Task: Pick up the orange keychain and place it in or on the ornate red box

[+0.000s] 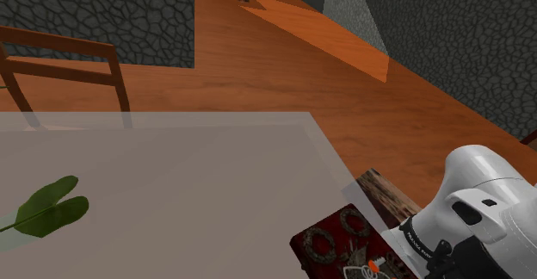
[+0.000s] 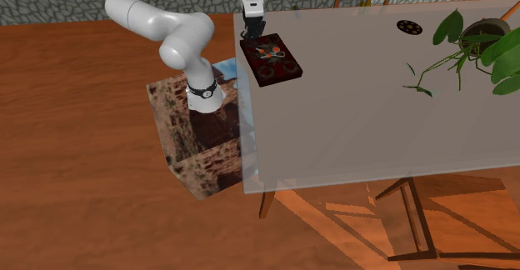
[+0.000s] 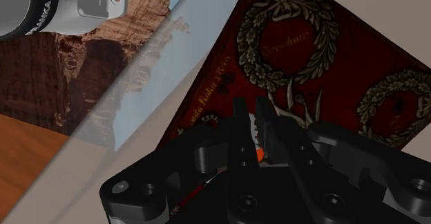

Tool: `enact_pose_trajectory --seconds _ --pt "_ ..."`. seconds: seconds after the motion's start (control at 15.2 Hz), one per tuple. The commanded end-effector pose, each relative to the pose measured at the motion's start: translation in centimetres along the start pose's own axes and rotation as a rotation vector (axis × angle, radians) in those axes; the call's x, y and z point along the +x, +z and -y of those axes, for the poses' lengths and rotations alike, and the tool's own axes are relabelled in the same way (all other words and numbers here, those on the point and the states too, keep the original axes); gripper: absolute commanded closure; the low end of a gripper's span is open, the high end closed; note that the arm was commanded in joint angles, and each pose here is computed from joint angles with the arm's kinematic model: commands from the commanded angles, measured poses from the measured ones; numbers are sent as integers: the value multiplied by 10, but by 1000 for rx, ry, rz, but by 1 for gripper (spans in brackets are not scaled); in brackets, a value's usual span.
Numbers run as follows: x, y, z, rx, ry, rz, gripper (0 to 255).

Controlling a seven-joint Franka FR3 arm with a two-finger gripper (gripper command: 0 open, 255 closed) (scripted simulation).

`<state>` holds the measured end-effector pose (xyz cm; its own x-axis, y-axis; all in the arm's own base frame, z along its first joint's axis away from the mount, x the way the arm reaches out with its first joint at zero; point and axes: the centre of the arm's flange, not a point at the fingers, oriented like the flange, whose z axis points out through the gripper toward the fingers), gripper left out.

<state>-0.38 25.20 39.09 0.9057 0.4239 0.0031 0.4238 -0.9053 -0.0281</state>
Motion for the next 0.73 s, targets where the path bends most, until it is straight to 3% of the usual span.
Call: enact_pose_trajectory --seconds 0.0,0.33,0.4,0.66 --pt "0 3 -1 0 0 0 255" --pt "0 3 -1 0 0 0 255" --pt "0 3 -1 0 0 0 0" --pt "0 3 -1 0 0 0 0"
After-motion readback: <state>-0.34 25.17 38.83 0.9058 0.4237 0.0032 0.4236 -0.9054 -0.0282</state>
